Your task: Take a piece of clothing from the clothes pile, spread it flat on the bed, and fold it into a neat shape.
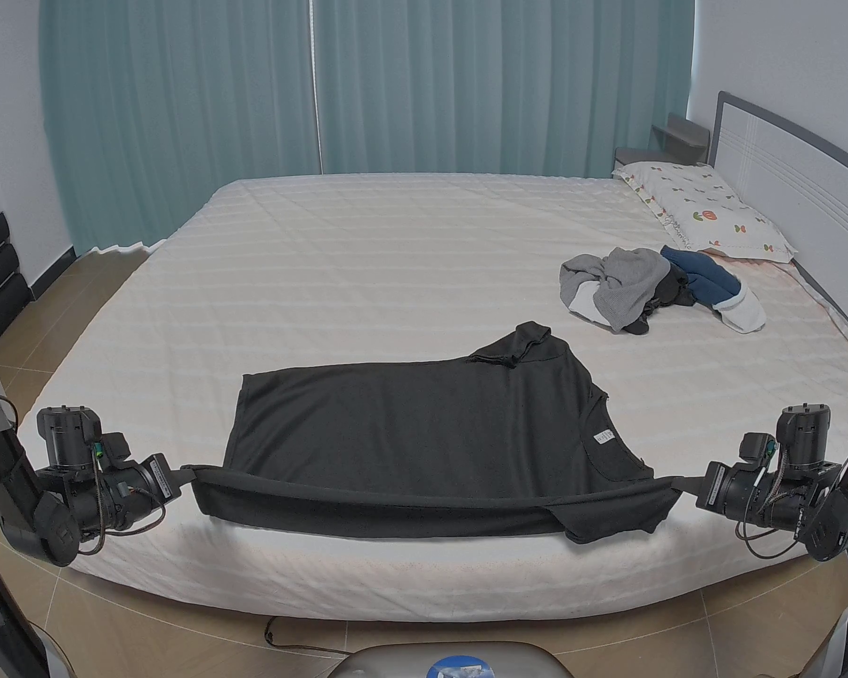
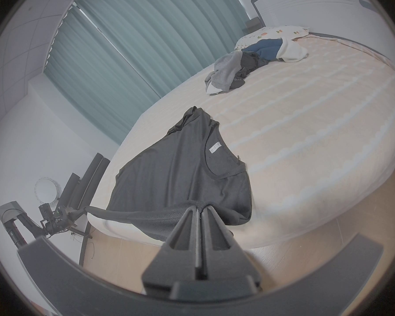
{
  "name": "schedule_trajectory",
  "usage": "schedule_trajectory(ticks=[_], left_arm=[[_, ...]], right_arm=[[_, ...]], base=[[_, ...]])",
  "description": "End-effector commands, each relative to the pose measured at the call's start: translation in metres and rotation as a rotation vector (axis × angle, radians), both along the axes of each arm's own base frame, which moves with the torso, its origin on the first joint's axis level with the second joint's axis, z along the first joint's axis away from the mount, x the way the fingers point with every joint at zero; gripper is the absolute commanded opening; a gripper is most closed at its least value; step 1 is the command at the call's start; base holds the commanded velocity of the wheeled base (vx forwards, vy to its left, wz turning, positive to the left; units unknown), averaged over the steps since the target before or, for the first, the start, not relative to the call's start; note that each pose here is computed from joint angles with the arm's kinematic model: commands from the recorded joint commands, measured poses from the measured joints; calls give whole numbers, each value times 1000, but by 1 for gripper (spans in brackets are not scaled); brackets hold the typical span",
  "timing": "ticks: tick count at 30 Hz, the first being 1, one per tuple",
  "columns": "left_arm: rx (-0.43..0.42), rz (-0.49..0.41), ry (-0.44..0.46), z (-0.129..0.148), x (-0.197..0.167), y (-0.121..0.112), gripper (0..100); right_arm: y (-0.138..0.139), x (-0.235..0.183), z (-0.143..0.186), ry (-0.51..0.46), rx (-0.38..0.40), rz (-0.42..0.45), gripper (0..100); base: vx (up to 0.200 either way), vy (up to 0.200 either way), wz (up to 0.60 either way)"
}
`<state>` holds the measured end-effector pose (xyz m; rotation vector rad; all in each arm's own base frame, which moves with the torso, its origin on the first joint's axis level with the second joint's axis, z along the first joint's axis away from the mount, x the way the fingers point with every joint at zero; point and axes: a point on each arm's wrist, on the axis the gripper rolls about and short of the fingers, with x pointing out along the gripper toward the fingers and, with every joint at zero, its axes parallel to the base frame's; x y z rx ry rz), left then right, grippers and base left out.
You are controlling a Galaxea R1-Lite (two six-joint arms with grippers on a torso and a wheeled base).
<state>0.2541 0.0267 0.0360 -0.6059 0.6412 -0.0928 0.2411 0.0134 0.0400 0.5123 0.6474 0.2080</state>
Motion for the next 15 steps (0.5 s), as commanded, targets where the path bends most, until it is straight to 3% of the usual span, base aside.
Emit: schedule_trajectory(ticks=[1,15], left_arm=[[-38,26,-23,5,10,1,0],[-78,45,-11,0,21,1,0]], right_arm=[[1,9,-2,-10,0,3,0],[2,30,6,-49,0,-1,0]], base=[[0,0,0],[0,0,0]])
